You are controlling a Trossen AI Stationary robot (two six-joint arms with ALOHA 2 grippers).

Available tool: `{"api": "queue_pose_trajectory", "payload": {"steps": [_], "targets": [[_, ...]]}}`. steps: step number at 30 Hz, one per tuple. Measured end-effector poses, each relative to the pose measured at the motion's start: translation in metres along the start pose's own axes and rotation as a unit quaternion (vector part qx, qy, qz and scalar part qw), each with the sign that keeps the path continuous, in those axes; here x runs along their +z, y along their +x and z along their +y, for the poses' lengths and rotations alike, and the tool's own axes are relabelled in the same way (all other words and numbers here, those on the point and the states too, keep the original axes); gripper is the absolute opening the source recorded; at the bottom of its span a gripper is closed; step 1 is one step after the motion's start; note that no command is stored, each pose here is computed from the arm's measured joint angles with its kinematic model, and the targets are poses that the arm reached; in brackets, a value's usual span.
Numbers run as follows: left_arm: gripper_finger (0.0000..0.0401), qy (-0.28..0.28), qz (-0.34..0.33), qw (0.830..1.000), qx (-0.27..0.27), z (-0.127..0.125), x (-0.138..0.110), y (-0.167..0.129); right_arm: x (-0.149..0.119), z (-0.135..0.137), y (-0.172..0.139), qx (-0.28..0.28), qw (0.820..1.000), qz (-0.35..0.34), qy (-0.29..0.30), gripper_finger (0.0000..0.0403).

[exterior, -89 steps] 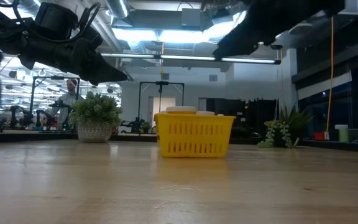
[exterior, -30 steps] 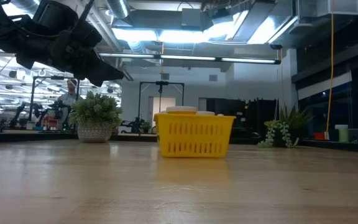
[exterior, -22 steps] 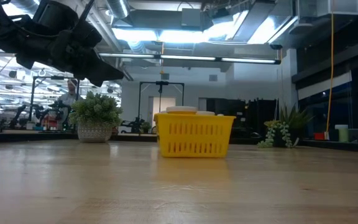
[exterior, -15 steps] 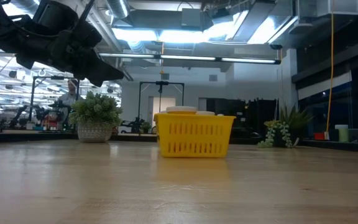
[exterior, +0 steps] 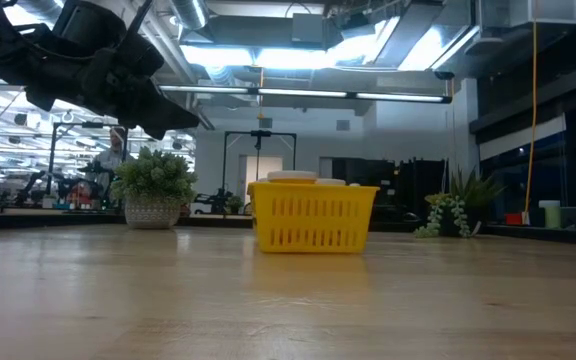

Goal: Pick and place pill bottles into a basket
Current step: Put the orange pill bottle into the yellow bin

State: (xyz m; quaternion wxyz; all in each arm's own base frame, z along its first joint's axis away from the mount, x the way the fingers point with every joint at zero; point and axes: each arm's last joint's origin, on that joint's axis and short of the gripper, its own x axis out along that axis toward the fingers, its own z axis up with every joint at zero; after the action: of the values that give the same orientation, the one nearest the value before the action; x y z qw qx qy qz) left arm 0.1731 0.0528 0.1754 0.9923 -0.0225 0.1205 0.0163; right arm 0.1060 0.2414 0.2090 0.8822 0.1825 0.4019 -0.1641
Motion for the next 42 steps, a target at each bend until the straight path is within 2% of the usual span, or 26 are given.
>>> {"api": "queue_pose_trajectory", "payload": {"steps": [6,15,18,27,34,42], "targets": [[0.0005,-0.001,0.004,1.0,0.0,0.0,-0.001,0.0,-0.006,0.001,0.008,-0.022,1.0,-0.004,-0.016,0.0286],[0.0008,-0.001,0.004,1.0,0.0,0.0,-0.001,0.0,-0.026,0.005,0.045,-0.092,0.994,-0.015,-0.052,0.0281],[0.0007,-0.003,0.004,1.0,0.0,0.0,-0.001,0.0,-0.03,0.006,0.054,-0.102,0.993,-0.029,-0.044,0.028],[0.0007,-0.01,0.004,1.0,0.0,0.0,-0.001,0.0,-0.031,0.01,0.072,-0.103,0.992,-0.07,-0.034,0.028],[0.0005,-0.01,0.005,1.0,0.0,0.0,-0.001,0.0,-0.025,0.014,0.079,-0.099,0.992,-0.07,-0.014,0.0281],[0.0008,-0.01,0.005,1.0,0.0,0.0,-0.001,0.0,-0.015,0.015,0.087,-0.106,0.992,-0.071,-0.017,0.0281]]}}
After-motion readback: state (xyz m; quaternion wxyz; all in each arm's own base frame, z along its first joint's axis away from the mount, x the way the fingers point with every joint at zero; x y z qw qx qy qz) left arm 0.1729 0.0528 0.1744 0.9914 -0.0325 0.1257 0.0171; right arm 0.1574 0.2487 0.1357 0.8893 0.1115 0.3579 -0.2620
